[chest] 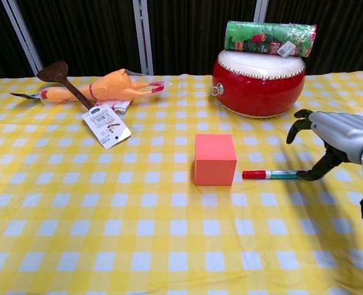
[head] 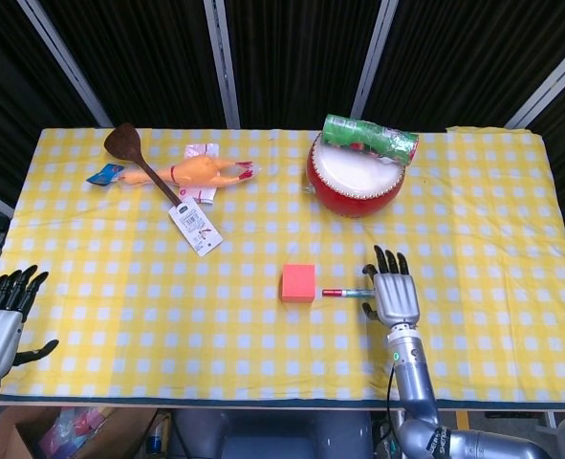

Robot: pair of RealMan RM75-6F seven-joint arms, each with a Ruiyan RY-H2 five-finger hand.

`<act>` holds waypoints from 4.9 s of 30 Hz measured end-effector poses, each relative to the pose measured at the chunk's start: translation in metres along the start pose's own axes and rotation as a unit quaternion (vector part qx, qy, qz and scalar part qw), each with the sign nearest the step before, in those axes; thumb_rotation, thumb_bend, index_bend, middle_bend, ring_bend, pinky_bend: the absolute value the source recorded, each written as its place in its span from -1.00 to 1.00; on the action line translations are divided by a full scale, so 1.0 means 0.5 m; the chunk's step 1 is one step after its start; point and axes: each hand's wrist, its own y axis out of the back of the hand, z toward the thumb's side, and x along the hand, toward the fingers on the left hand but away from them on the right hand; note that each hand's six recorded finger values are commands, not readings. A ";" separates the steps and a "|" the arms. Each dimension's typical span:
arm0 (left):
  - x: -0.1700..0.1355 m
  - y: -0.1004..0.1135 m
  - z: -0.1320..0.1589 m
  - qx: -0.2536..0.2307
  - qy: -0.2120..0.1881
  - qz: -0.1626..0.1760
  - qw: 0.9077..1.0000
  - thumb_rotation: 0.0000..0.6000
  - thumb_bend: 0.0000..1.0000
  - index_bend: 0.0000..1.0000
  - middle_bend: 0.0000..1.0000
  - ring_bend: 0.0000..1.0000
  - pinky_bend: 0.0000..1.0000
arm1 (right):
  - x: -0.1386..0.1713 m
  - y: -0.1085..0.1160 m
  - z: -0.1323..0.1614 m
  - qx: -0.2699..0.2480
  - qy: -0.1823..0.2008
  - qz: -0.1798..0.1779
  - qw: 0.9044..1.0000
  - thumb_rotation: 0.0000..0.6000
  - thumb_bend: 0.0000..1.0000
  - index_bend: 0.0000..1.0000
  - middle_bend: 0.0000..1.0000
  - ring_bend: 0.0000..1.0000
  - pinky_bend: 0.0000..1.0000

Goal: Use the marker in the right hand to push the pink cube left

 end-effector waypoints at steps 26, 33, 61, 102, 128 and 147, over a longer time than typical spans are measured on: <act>-0.001 0.000 -0.002 -0.009 0.003 -0.005 1.000 1.00 -1.00 -1.00 -1.00 -1.00 -1.00 | -0.035 -0.037 -0.025 -0.002 -0.019 0.005 1.000 1.00 -0.36 -0.08 -0.80 -1.00 -1.00; 0.000 0.000 -0.003 -0.009 0.005 -0.006 1.000 1.00 -1.00 -1.00 -1.00 -1.00 -1.00 | -0.038 -0.050 -0.027 -0.004 -0.021 0.007 1.000 1.00 -0.36 -0.05 -0.78 -1.00 -1.00; -0.003 0.004 -0.013 -0.013 0.014 -0.004 1.000 1.00 -1.00 -1.00 -1.00 -1.00 -1.00 | -0.051 -0.080 -0.030 -0.001 -0.014 0.017 1.000 1.00 0.00 0.28 -0.65 -1.00 -1.00; -0.008 0.004 -0.010 -0.011 0.004 -0.005 1.000 1.00 -1.00 -1.00 -1.00 -1.00 -1.00 | -0.040 0.004 -0.066 -0.020 0.034 -0.001 0.999 1.00 0.00 0.31 -0.63 -1.00 -1.00; -0.009 0.006 -0.012 -0.030 -0.006 -0.018 0.999 1.00 -1.00 -1.00 -1.00 -1.00 -1.00 | -0.062 -0.033 0.064 0.003 0.069 0.008 0.998 1.00 0.00 0.32 -0.62 -0.99 -1.00; -0.013 0.007 -0.010 -0.029 -0.008 -0.017 0.999 1.00 -1.00 -1.00 -1.00 -1.00 -1.00 | -0.050 -0.022 0.033 0.008 0.037 -0.001 0.999 1.00 0.02 0.32 -0.62 -0.99 -1.00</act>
